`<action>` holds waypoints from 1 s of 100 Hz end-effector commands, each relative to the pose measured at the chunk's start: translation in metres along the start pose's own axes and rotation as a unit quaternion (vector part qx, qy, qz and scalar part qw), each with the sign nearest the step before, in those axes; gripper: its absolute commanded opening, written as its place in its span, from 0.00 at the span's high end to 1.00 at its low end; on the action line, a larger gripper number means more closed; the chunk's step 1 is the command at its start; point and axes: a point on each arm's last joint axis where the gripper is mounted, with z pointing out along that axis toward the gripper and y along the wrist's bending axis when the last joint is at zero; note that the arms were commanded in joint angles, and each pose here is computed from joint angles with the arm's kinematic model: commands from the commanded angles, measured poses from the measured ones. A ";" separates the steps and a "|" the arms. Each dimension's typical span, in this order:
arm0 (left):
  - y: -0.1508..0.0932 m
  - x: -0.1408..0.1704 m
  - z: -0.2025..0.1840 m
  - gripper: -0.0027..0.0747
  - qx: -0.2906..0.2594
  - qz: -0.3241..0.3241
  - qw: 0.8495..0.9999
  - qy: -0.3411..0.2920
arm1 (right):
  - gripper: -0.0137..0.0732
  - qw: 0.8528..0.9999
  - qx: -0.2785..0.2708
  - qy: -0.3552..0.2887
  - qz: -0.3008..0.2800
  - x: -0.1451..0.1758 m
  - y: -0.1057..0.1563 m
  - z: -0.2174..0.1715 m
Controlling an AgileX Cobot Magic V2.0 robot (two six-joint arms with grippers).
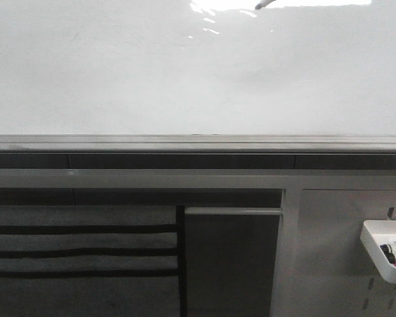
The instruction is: Write number 3 on whiteboard
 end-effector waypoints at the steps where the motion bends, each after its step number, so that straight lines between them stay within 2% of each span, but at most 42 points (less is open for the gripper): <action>1: 0.000 0.003 -0.019 0.49 -0.051 -0.042 0.996 -0.060 | 0.89 0.996 0.050 -0.075 0.023 0.003 -0.001 -0.011; 8: 0.001 0.015 -0.023 0.49 -0.083 -0.070 0.991 -0.076 | 0.89 0.994 0.063 -0.090 0.028 0.011 -0.002 -0.008; 19: 0.003 0.033 -0.022 0.49 -0.114 -0.093 0.986 -0.075 | 0.89 0.995 0.061 -0.074 0.037 0.021 -0.003 0.003; 34: 0.006 0.041 -0.020 0.49 -0.127 -0.106 0.984 -0.070 | 0.89 0.995 0.054 -0.069 0.050 0.020 -0.007 0.013; 59: 0.006 0.041 -0.019 0.49 -0.126 -0.107 0.984 -0.070 | 0.89 0.998 0.016 -0.017 0.052 -0.018 -0.024 0.035; 78: 0.006 0.041 -0.019 0.49 -0.126 -0.107 0.984 -0.070 | 0.89 0.999 0.009 -0.021 0.050 -0.052 -0.041 0.050; 100: 0.006 0.041 -0.019 0.49 -0.126 -0.107 0.984 -0.070 | 0.89 0.998 0.017 -0.026 0.055 -0.067 -0.057 0.074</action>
